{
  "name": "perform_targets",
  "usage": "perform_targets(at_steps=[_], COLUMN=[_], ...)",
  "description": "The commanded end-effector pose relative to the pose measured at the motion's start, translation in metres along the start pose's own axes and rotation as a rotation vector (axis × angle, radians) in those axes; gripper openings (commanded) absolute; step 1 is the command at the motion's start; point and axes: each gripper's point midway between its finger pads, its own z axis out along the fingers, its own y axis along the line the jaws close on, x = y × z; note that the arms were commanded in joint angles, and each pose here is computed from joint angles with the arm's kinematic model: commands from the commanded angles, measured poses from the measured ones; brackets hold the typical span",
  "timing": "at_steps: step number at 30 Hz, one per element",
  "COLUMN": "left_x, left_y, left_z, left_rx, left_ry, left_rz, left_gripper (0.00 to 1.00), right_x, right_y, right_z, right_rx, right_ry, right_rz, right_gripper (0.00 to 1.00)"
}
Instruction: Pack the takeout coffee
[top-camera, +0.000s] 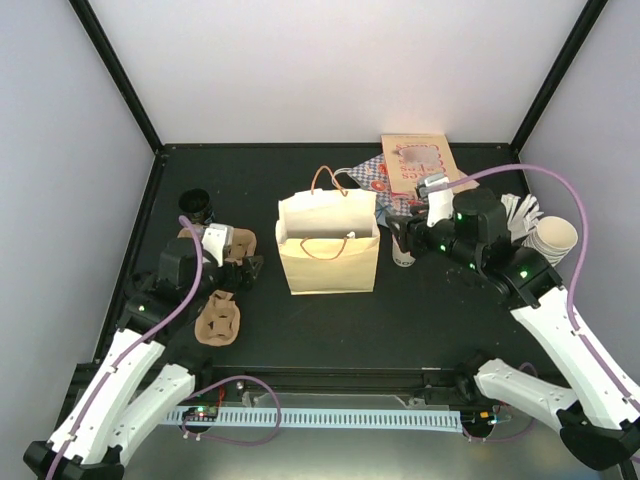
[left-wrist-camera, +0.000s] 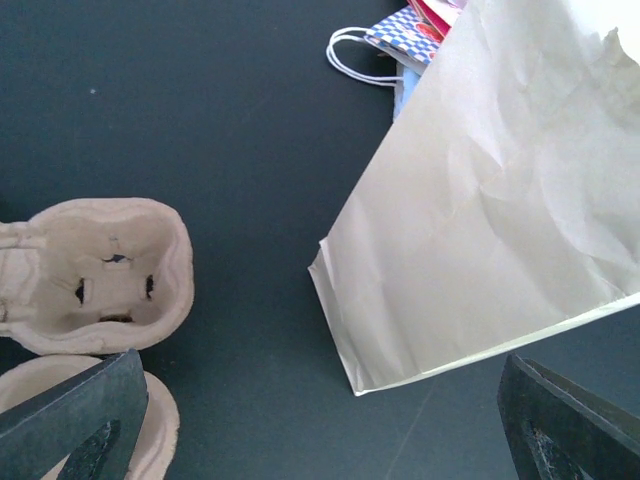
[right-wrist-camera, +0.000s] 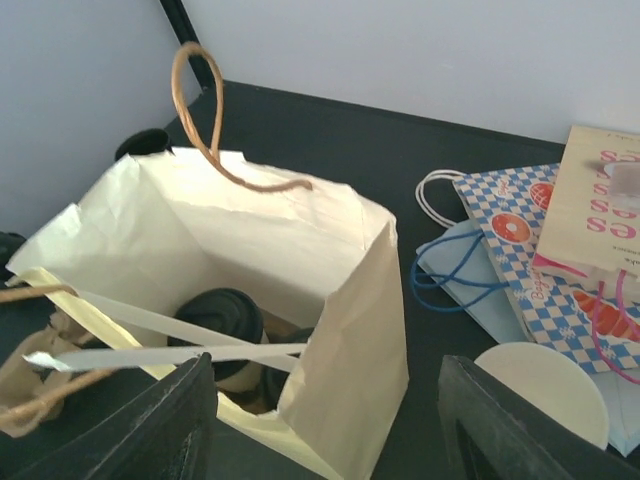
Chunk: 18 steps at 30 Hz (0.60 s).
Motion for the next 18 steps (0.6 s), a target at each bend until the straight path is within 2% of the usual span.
perform_targets(at_steps=[1, 6, 9, 15, 18], left_x=[-0.011, -0.015, -0.020, -0.026, -0.025], left_y=[-0.014, -0.022, -0.021, -0.016, -0.016], left_z=[0.001, 0.004, 0.002, -0.002, -0.004], left_rx=[0.080, 0.121, 0.113, 0.075, 0.074], left_ry=[-0.021, -0.024, -0.043, -0.058, -0.059], left_rz=[-0.042, -0.075, -0.052, 0.011, 0.031], left_gripper=[0.98, 0.98, 0.98, 0.98, 0.99], right_x=[0.008, 0.016, 0.021, 0.022, 0.016], right_y=[-0.001, 0.032, 0.054, 0.070, 0.064], right_z=[0.000, -0.009, -0.020, -0.025, -0.016], right_rx=[-0.005, -0.200, -0.341, -0.438, -0.392], right_ry=[-0.024, -0.020, -0.066, -0.244, -0.255], right_rz=[-0.063, -0.156, -0.259, -0.431, -0.458], right_gripper=[0.63, 0.63, 0.63, 0.65, 0.66])
